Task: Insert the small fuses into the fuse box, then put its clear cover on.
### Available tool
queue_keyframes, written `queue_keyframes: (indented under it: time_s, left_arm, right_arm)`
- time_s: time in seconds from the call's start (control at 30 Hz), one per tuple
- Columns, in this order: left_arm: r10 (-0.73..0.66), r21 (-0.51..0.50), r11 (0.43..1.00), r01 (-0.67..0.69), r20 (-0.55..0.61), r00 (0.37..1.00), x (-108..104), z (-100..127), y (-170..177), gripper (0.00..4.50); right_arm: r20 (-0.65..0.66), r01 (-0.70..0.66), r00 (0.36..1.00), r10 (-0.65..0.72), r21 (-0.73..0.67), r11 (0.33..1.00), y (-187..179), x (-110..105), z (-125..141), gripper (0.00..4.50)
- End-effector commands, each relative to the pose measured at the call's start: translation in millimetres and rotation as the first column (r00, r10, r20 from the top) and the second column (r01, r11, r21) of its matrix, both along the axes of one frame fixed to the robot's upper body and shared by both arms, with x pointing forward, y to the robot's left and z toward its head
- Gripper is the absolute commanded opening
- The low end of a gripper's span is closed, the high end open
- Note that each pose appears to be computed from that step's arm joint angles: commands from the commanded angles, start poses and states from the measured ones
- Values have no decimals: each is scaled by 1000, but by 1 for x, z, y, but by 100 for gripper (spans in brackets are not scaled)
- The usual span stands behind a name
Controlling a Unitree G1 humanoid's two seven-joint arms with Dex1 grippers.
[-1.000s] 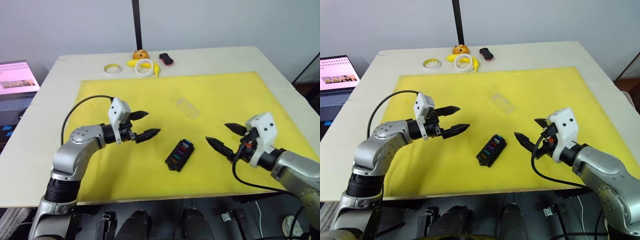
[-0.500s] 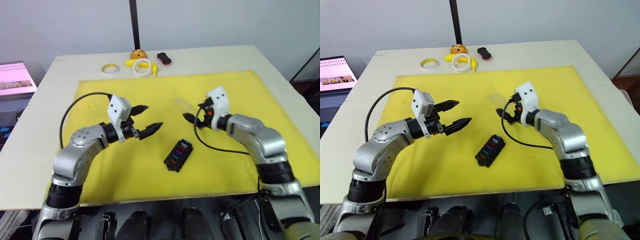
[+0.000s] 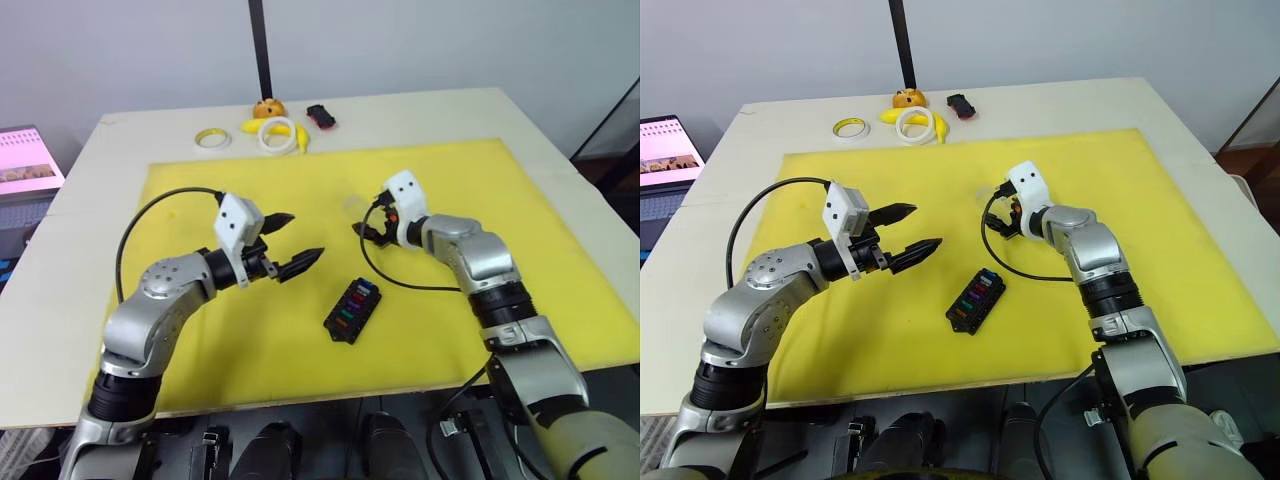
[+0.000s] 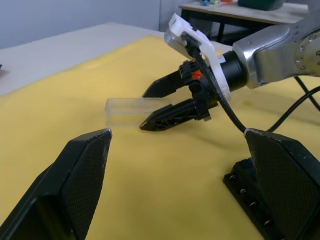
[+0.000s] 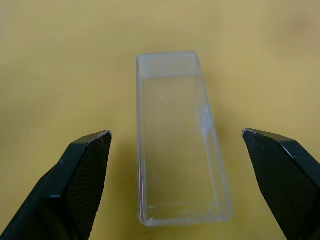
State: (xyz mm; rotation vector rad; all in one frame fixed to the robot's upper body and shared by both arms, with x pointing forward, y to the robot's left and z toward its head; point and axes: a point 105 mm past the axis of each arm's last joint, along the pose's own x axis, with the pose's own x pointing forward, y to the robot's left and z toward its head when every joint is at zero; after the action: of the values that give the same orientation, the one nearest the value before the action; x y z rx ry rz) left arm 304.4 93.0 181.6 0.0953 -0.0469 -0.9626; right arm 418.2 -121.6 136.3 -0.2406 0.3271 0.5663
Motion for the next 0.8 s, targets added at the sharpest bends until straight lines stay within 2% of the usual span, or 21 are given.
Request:
queue_keyframes:
  time_s: [0.03, 0.17, 0.27, 0.4, 0.5, 0.63, 0.8]
  left_arm:
    - [-12, 0, 1000, 12, 56, 998, -7, 12, -2, 450]
    - [-16, 5, 1000, 16, 49, 999, -10, 12, -2, 450]
    - [-33, 12, 999, 33, 25, 999, -18, 8, -5, 450]
    - [-92, -7, 996, 92, -69, 993, -48, -5, -22, 450]
    - [-91, 62, 993, 98, -104, 990, -68, -22, -28, 450]
    - [-13, 84, 996, 26, -144, 990, -70, -37, -28, 450]
    - [-13, 50, 998, 23, -190, 982, -79, -46, -35, 450]
  right_arm:
    - [82, -28, 996, 26, 31, 999, 13, 7, 22, 357]
    - [111, -25, 994, 19, 56, 998, 15, 10, 28, 168]
    - [125, -27, 992, 21, 45, 999, 8, 2, 27, 173]
    - [160, -17, 987, 5, 75, 997, -11, -24, 37, 173]
    - [154, 21, 987, -33, 78, 997, -30, -47, 41, 173]
    - [136, 20, 990, -25, 42, 999, -41, -71, 41, 173]
    - [119, 39, 992, -42, 32, 999, -44, -81, 45, 173]
